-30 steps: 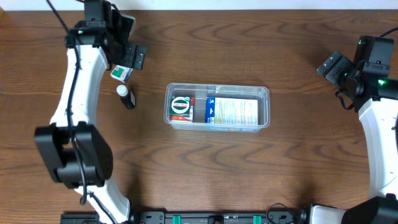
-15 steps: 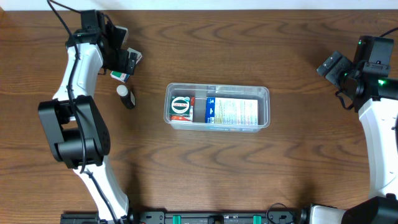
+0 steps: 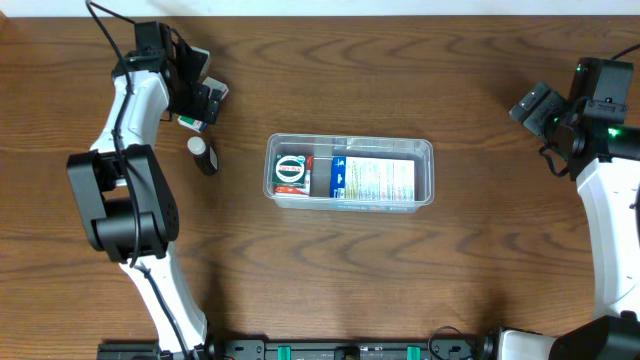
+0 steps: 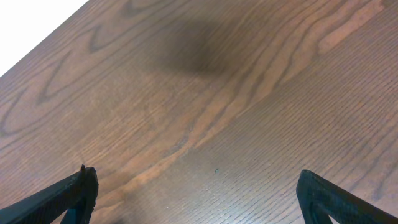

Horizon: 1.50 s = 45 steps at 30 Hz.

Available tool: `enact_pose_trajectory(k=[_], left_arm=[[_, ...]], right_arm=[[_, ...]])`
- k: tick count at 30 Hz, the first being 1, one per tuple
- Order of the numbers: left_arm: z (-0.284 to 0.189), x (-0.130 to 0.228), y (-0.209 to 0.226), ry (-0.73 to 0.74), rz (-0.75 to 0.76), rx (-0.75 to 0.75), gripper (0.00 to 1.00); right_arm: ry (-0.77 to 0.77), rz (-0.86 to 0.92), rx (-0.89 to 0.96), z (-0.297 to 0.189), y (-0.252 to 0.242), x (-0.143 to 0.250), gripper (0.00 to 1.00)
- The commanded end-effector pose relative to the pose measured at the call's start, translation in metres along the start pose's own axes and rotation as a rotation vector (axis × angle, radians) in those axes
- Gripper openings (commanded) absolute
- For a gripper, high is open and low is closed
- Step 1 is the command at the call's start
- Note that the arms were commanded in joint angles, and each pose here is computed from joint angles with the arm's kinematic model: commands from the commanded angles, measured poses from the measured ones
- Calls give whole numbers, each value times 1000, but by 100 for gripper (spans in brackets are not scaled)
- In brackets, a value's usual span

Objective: Pack container
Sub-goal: 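Grasp the Panadol box with the left gripper and lift it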

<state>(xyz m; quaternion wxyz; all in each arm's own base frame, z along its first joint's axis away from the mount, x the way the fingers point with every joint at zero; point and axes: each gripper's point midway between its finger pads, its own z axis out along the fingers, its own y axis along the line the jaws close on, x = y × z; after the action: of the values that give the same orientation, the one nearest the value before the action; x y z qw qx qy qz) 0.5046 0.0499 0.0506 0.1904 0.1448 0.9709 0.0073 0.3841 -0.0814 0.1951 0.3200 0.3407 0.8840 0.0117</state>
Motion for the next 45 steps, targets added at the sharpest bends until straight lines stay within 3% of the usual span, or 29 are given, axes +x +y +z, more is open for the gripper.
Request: enact_pose_trajectory(k=[1, 16, 21, 45], left_arm=[[9, -1, 3, 2, 25, -4, 98], [26, -6, 7, -23, 31, -16, 99], [26, -5, 6, -23, 31, -15, 86], [49, 12, 1, 26, 52, 7, 86]], right_arm=[[-1, 12, 3, 0, -2, -2, 99], [-1, 12, 3, 0, -2, -2, 99], [-1, 12, 3, 0, -2, -2, 99], [-1, 12, 3, 0, -2, -2, 99]])
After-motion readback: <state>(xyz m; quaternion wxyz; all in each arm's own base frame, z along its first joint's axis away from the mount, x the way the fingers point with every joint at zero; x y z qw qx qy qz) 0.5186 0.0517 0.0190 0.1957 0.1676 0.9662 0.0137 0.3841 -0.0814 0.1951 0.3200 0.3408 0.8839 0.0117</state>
